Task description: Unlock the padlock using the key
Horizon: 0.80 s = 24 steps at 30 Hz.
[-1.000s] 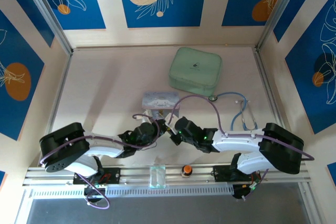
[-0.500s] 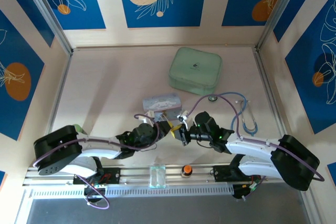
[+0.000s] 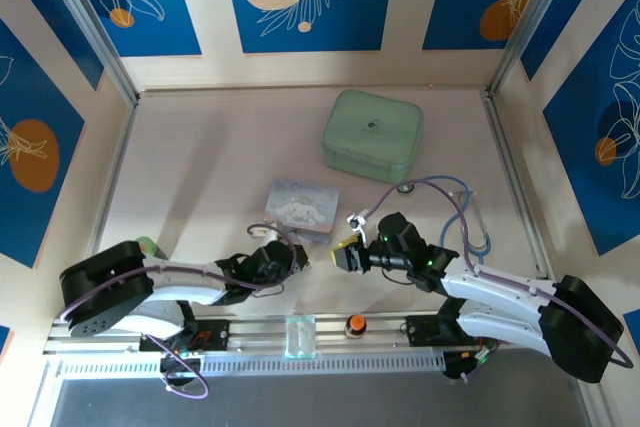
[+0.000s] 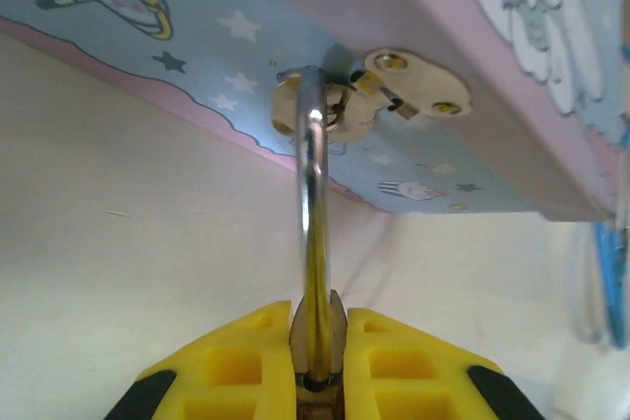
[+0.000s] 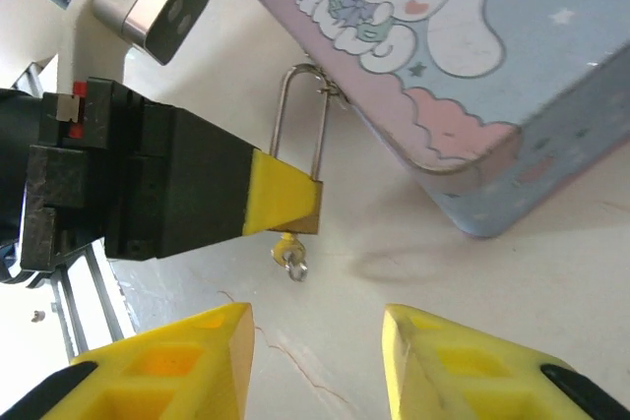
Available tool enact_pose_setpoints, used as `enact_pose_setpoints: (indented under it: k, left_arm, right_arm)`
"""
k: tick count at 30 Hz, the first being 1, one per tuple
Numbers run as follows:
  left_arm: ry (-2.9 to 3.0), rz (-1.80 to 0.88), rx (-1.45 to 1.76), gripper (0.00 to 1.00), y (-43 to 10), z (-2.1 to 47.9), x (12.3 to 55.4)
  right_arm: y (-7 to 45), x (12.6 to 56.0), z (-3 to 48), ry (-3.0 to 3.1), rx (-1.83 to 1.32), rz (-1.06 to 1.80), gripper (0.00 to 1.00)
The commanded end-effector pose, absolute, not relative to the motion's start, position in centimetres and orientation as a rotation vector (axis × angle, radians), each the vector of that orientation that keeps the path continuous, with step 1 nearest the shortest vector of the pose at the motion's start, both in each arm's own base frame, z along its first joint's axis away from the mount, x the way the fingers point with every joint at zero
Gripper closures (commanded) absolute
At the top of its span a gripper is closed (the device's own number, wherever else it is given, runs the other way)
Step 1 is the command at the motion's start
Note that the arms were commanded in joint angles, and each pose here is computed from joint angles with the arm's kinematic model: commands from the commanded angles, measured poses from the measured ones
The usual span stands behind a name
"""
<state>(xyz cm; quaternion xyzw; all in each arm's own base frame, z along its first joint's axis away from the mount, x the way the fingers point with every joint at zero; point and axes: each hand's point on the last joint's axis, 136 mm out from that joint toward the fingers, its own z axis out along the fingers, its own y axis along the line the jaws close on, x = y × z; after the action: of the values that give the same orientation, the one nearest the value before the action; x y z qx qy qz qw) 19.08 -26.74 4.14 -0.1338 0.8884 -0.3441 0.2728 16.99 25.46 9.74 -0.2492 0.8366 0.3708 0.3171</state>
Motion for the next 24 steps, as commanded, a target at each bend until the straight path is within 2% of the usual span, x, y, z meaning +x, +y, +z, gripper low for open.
enact_pose_setpoints:
  k: [1,5,11,14,18,24]
  left_arm:
    - [2.437,-0.778,-0.258,1.00,-25.5,4.2,19.4]
    - [2.525,-0.646,-0.149,0.98,-24.1,2.9,19.3]
    - [2.656,-0.372,0.051,0.90,-22.6,1.4,19.2]
    - [2.686,-0.269,0.108,0.89,-22.1,0.7,19.3]
    - [2.697,-0.233,0.139,0.85,-22.2,0.2,19.4]
    - [2.698,-0.042,0.206,0.78,-21.3,0.2,19.4]
  right_arm:
    - [24.6,18.3,10.4,2.231,-0.578,0.881,0.59]
    - [23.7,19.7,10.2,2.284,-0.505,0.764,0.59]
    - [22.9,21.6,8.7,2.371,-0.380,0.625,0.61]
    - [23.5,21.7,8.4,2.388,-0.380,0.645,0.61]
    - [24.2,21.7,8.4,2.395,-0.394,0.665,0.61]
    - [24.2,21.6,8.1,2.410,-0.400,0.652,0.61]
